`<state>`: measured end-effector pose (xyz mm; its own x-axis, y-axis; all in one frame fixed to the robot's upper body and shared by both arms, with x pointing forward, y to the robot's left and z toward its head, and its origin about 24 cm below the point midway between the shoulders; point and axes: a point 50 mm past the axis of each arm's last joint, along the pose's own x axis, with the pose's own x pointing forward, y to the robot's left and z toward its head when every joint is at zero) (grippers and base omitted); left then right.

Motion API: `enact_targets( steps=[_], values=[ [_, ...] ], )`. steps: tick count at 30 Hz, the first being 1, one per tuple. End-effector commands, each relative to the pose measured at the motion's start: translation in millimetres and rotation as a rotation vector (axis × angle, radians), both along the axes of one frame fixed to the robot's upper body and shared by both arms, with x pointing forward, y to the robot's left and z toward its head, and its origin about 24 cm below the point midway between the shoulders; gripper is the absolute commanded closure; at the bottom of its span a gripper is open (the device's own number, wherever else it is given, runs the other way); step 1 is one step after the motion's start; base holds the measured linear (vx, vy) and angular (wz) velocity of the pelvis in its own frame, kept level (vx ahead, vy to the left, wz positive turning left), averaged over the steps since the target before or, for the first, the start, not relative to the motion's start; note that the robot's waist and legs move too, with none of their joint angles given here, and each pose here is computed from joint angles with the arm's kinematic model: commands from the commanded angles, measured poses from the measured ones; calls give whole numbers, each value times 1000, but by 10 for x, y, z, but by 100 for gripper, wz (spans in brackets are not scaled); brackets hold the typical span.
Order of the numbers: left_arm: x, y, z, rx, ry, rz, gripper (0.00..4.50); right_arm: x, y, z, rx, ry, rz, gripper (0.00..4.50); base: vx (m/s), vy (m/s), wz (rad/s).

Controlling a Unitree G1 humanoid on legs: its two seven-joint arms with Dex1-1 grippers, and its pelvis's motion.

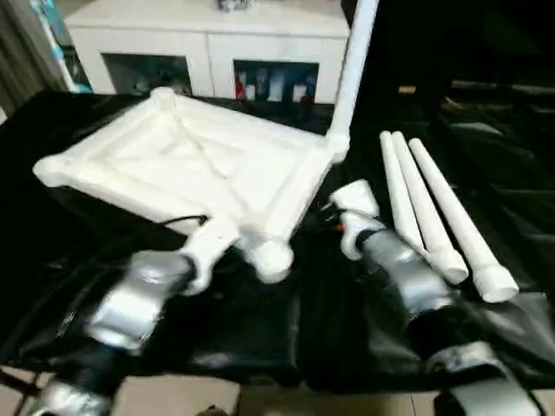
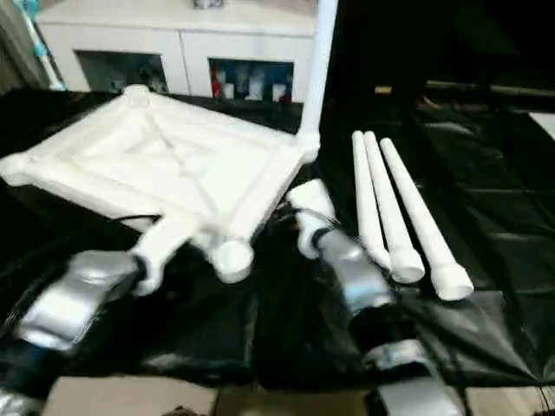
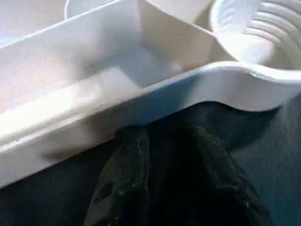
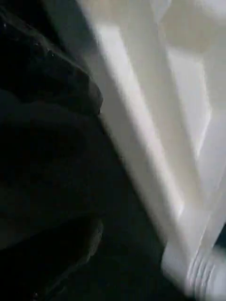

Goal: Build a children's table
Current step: Rotate table base, then pick table leg

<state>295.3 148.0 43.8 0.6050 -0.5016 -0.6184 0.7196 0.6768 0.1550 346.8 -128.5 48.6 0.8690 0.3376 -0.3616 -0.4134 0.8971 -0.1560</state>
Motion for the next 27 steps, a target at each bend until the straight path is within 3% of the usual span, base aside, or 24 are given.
enact_targets(
  steps=[1, 3, 5, 8, 10, 19, 27],
  values=[
    [49, -24, 46, 14, -38, -11, 320, 53, -53, 154, 3, -17, -27, 64, 0, 0, 0],
    [34, -31, 93, -4, -54, -48, 320, 90, -140, 269, 9, -31, -82, 64, 0, 0, 0],
    [-39, -21, 192, -36, -68, -135, 316, 139, -282, 376, 22, -20, -189, 37, 0, 0, 0],
    [-102, -6, 298, -71, -68, -191, 316, 172, -382, 455, 7, -1, -256, 20, 0, 0, 0],
    [-152, -9, 417, -106, -75, -239, 316, 201, -469, 512, 12, 56, -340, 3, 0, 0, 0],
    [-253, -200, 693, -206, -111, -369, 316, 162, -556, 403, 27, 305, -390, 3, 0, 0, 0],
    [-255, -247, 757, -215, -125, -372, 316, 122, -561, 265, 11, 417, -436, 3, 0, 0, 0]
  ],
)
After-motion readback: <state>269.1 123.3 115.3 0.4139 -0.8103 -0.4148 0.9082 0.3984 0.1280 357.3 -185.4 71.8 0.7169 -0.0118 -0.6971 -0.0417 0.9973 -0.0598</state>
